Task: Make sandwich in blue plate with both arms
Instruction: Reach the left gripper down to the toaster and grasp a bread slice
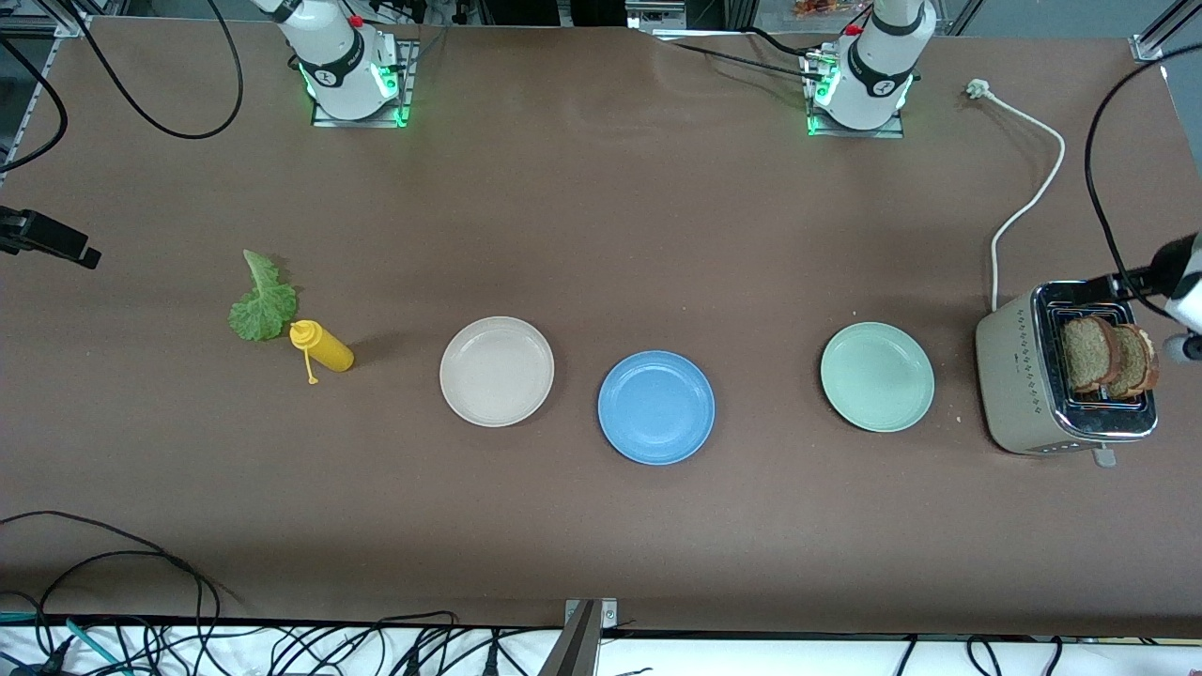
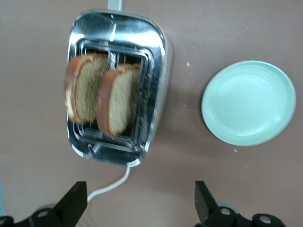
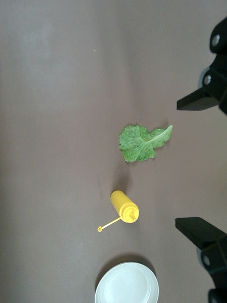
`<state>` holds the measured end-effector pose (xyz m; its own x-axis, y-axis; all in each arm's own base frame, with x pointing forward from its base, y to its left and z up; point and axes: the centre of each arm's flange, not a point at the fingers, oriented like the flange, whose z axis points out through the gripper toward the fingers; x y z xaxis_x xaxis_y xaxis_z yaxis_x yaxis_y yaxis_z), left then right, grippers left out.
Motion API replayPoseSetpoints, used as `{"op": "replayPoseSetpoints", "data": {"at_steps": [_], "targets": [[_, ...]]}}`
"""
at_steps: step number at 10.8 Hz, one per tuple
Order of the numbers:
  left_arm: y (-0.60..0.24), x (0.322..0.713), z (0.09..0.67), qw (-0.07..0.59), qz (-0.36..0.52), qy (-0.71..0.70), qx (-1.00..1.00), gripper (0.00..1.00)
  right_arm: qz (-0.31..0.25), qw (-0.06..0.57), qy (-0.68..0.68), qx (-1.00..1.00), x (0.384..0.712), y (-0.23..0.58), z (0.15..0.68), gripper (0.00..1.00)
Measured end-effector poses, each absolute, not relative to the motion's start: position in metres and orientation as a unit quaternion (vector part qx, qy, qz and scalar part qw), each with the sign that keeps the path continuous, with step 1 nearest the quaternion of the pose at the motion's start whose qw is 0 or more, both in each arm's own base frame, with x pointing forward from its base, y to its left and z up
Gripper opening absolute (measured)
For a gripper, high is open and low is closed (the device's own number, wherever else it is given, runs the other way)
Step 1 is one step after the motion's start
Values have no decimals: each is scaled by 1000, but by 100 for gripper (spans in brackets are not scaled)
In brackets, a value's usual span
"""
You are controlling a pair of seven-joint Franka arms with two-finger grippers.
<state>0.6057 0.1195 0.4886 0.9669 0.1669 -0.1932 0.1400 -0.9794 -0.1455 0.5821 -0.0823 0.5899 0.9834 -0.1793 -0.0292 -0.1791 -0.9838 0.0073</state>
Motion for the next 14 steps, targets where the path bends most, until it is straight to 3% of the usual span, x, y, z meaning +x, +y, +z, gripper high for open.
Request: {"op": "replayPoseSetpoints", "data": {"at_steps": [4,10,13,14], "targets": [[158,627,431,53,96,-43,-993,100,-15,2,-90,996,582,-82,590,100],[180,634,396,32,93,-26,-995,100,-14,2,-90,996,582,-82,590,100],[180,634,388,31,99,-25,-994,95,-14,2,-90,996,582,-82,590,100],[180,635,385,30,101,-25,-994,89,-14,2,-90,996,582,-82,590,100]]}}
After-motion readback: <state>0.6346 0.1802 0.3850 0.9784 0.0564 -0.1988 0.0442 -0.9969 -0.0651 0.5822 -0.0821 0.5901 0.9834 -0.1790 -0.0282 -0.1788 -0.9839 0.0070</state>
